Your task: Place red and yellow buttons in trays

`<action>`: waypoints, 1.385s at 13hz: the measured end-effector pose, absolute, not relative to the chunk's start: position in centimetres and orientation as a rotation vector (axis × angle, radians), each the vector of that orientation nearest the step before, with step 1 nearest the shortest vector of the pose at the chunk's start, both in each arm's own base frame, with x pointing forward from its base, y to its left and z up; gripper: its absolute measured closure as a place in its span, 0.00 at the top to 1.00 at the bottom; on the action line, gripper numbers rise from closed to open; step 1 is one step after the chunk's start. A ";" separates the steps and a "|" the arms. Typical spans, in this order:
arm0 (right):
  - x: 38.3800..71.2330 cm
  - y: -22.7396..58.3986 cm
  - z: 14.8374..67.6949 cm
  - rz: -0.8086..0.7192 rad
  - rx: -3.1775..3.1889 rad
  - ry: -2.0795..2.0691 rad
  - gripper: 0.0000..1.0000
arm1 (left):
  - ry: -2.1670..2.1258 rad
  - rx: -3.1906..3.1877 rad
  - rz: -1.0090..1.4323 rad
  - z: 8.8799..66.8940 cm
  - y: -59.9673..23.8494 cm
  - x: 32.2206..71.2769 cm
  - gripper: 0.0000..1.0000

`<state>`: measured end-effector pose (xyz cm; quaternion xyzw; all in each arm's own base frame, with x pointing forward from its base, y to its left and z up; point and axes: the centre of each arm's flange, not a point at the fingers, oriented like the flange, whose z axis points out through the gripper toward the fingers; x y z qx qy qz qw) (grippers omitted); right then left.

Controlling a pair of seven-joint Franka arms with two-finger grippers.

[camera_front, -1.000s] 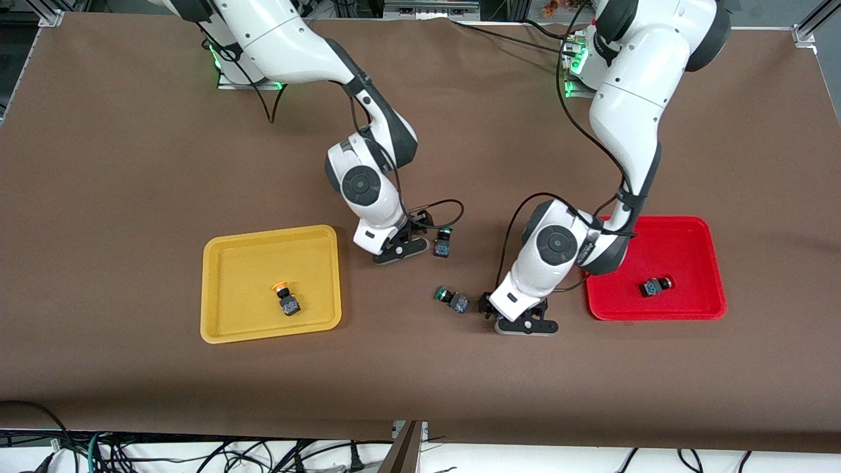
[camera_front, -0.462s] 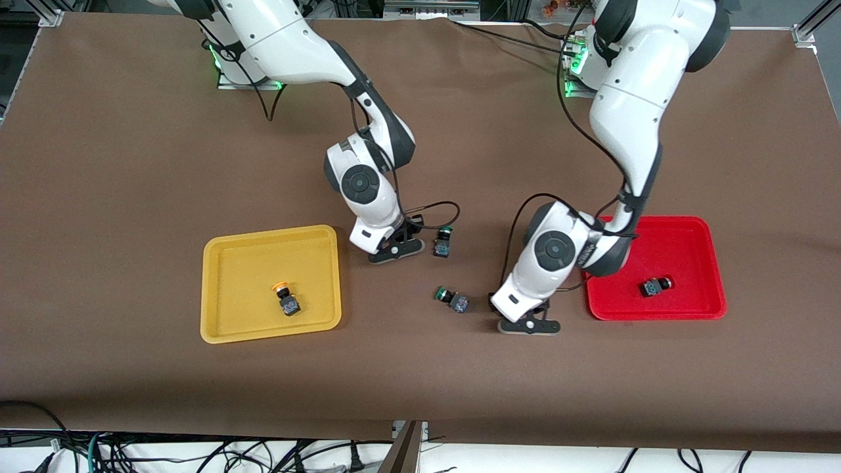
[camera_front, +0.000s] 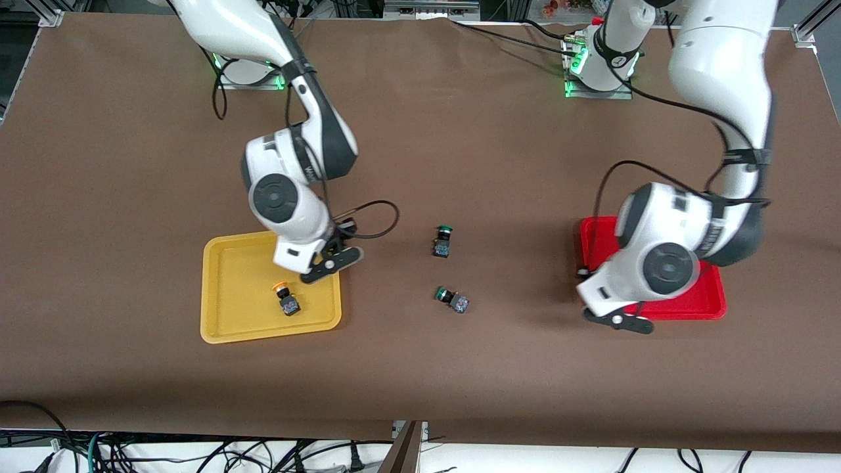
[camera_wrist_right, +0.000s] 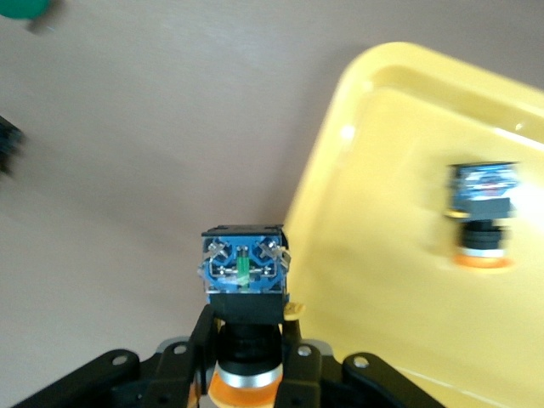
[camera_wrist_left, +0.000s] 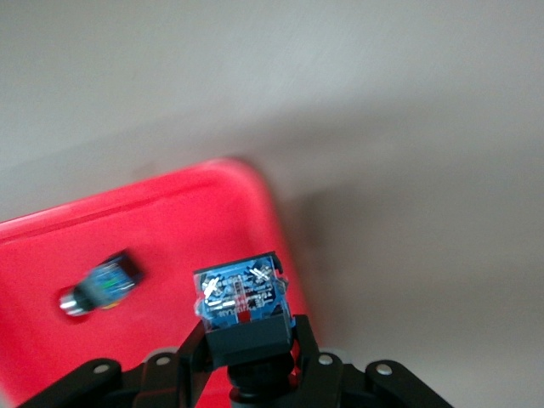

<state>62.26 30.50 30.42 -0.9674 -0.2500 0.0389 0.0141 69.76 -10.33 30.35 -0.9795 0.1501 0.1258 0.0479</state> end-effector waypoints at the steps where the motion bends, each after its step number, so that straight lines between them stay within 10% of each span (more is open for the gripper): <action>1: 62.6 29.1 29.7 0.132 -3.017 -0.796 0.33 | 0.510 -2.982 0.444 28.9 -7.4 69.4 0.41; 4: 62.5 27.4 26.3 0.134 -3.042 -0.771 0.59 | 0.574 -2.937 0.502 23.1 -2.7 67.4 0.41; 8: 62.2 27.3 35.2 0.155 -3.049 -0.548 1.00 | 0.609 -2.929 0.419 25.0 -4.4 66.0 0.79; 10: 61.1 25.7 44.3 0.123 -3.059 -0.530 1.00 | 0.592 -2.924 0.331 30.6 -4.3 66.2 0.99; 14: 55.9 20.6 57.4 0.098 -3.092 -0.348 1.00 | 0.487 -2.907 0.184 48.9 -3.2 64.7 1.00; 18: 53.6 15.5 59.7 0.136 -3.071 -0.239 1.00 | 0.337 -2.940 0.178 63.7 -0.6 60.6 1.00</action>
